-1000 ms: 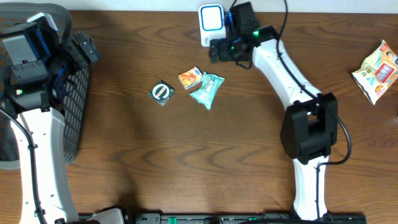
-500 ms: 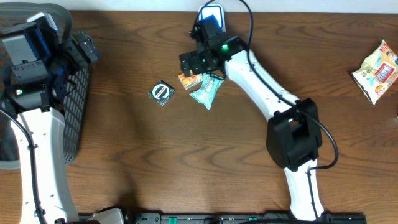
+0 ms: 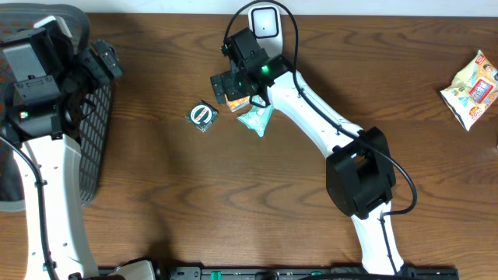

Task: Scan the item barcode
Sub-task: 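Lower the right gripper onto the packs below the scanner to grasp one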

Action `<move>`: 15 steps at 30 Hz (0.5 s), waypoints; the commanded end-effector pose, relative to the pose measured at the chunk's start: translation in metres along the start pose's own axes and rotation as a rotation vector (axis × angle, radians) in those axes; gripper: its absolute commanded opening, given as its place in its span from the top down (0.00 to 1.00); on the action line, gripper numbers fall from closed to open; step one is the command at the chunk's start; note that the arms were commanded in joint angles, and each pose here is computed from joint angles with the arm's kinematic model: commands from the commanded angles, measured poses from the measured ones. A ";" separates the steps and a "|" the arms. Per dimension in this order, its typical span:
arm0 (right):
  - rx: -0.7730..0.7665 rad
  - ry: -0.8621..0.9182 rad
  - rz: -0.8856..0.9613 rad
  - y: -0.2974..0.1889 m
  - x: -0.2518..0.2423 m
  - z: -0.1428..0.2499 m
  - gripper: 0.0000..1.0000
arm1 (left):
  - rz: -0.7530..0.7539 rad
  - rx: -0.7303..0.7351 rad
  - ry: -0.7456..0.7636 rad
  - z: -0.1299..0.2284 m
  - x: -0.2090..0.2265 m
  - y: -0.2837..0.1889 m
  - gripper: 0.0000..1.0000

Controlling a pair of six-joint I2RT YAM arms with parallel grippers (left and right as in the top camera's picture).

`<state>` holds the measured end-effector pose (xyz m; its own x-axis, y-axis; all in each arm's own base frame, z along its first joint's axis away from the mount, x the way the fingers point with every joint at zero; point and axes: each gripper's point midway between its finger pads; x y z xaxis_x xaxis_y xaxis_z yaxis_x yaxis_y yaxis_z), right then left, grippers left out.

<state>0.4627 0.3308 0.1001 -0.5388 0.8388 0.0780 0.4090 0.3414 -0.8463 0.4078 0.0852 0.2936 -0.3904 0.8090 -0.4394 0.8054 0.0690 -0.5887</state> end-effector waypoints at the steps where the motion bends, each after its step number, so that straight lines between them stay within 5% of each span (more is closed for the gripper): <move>1: 0.075 0.001 0.020 0.020 0.000 0.027 0.01 | -0.082 -0.009 -0.013 -0.003 0.019 0.004 0.02; 9: 0.087 0.003 0.037 0.037 -0.005 0.044 0.01 | -0.083 -0.009 -0.014 -0.003 0.019 0.004 0.02; 15: 0.162 0.071 0.227 0.025 -0.046 0.065 0.05 | -0.083 -0.009 -0.014 -0.003 0.019 0.004 0.02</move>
<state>0.4444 0.2993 0.0427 -0.4888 0.8724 -0.0040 0.3534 0.1938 -0.9152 0.4078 0.0852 0.2936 -0.3907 0.8090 -0.4392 0.8054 0.0693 -0.5887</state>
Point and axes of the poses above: each gripper's point midway between its finger pads, its own y axis out along the fingers, its own x axis along the line the jaws close on, z = x × y, and after that the axes turned 11 degrees about -y, right-handed
